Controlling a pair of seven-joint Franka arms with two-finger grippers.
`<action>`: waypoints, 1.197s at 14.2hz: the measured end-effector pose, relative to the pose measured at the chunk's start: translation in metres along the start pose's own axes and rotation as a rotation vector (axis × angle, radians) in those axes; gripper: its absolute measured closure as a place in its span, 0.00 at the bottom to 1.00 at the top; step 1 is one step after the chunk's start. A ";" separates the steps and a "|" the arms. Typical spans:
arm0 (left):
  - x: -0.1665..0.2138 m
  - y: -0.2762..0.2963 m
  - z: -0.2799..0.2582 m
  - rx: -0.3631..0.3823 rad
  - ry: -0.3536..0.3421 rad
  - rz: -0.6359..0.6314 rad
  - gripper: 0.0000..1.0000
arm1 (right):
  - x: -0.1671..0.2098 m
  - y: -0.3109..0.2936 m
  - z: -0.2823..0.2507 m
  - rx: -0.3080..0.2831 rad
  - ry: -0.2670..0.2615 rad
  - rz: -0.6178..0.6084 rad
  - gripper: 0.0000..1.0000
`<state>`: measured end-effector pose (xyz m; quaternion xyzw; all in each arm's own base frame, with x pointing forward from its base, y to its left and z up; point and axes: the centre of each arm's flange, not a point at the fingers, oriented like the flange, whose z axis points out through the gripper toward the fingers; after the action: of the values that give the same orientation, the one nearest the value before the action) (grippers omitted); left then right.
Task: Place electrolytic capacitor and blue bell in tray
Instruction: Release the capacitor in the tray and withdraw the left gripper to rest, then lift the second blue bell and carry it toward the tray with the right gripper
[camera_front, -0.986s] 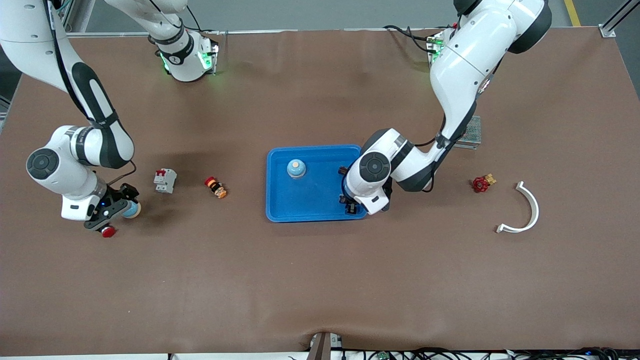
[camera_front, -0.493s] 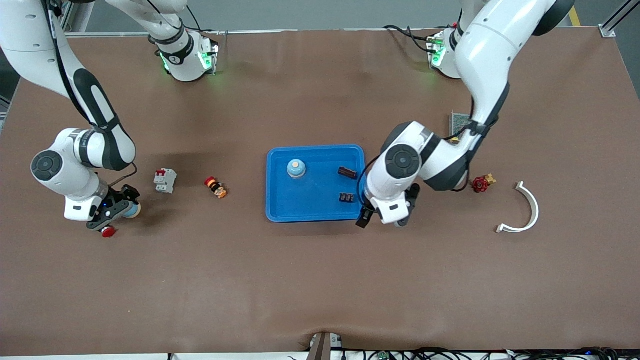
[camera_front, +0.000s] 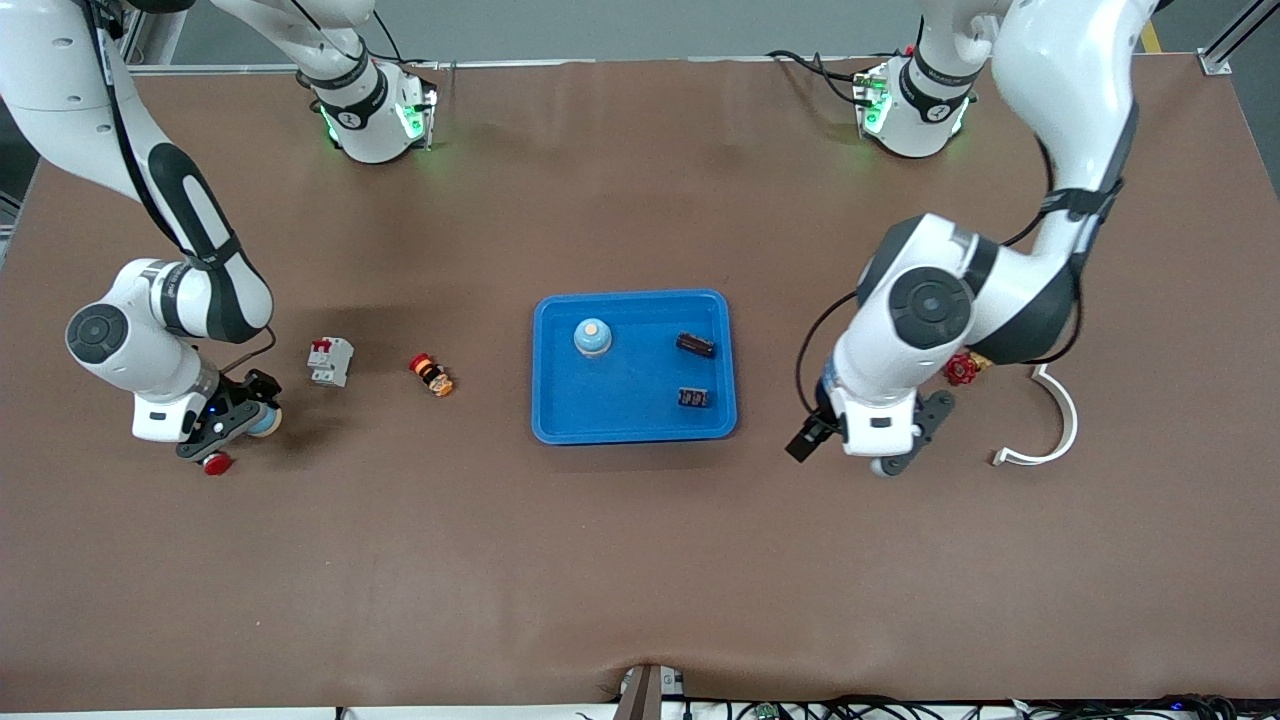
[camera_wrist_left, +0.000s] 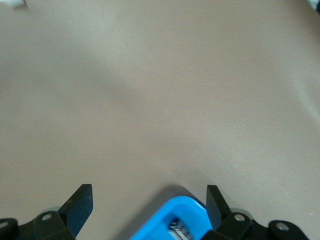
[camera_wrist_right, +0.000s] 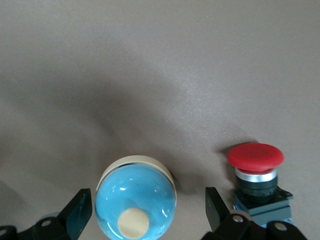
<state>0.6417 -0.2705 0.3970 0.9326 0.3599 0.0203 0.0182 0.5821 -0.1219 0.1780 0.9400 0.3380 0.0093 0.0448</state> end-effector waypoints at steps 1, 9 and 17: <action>0.011 -0.009 -0.015 0.007 0.010 0.037 0.00 | 0.000 -0.001 0.002 0.003 -0.002 -0.001 0.00; 0.079 -0.092 -0.128 0.060 0.077 0.311 0.00 | 0.003 -0.007 0.011 0.019 -0.006 -0.009 0.00; 0.086 -0.163 -0.217 0.077 0.044 0.504 0.00 | 0.010 -0.012 0.007 0.022 0.008 -0.019 0.31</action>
<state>0.5850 -0.0873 0.6075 0.9922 0.1168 0.0308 -0.0308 0.5831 -0.1070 0.1695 0.9372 0.3471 0.0087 0.0331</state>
